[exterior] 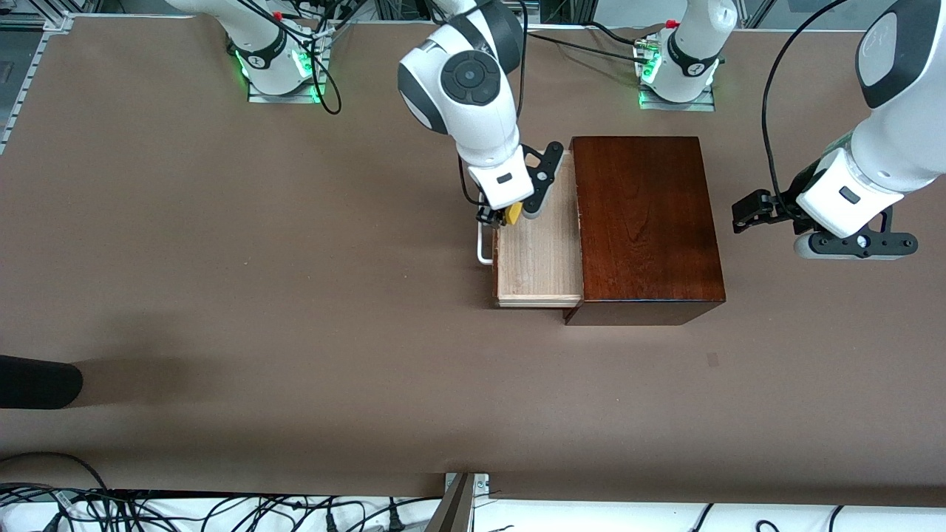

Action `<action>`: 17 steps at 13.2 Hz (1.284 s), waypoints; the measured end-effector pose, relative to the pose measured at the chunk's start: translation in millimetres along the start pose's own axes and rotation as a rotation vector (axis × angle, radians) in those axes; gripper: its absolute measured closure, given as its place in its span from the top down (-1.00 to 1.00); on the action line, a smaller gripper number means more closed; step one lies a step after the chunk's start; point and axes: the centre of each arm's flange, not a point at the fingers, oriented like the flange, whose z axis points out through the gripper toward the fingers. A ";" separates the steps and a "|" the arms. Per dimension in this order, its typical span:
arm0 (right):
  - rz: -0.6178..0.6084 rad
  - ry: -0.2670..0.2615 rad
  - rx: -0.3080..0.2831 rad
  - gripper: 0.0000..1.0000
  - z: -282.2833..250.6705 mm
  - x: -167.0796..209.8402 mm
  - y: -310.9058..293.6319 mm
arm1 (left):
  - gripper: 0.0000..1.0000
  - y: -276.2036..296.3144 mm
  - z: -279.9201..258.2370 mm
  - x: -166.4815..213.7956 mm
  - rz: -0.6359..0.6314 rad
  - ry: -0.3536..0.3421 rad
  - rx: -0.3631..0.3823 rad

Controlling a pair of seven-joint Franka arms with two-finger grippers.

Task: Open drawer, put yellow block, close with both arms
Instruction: 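Lower the cube into the open drawer and open the right gripper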

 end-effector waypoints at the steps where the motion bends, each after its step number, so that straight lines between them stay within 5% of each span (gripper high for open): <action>1: -0.046 0.003 -0.007 0.11 6.7 2.1 0.1 | 1.00 -0.2 0.7 0.4 0.000 -0.001 0.000; 17: -0.250 -0.045 -0.116 0.11 104.1 23.4 -42.6 | 1.00 -3.2 2.8 2.3 -0.006 -0.004 0.000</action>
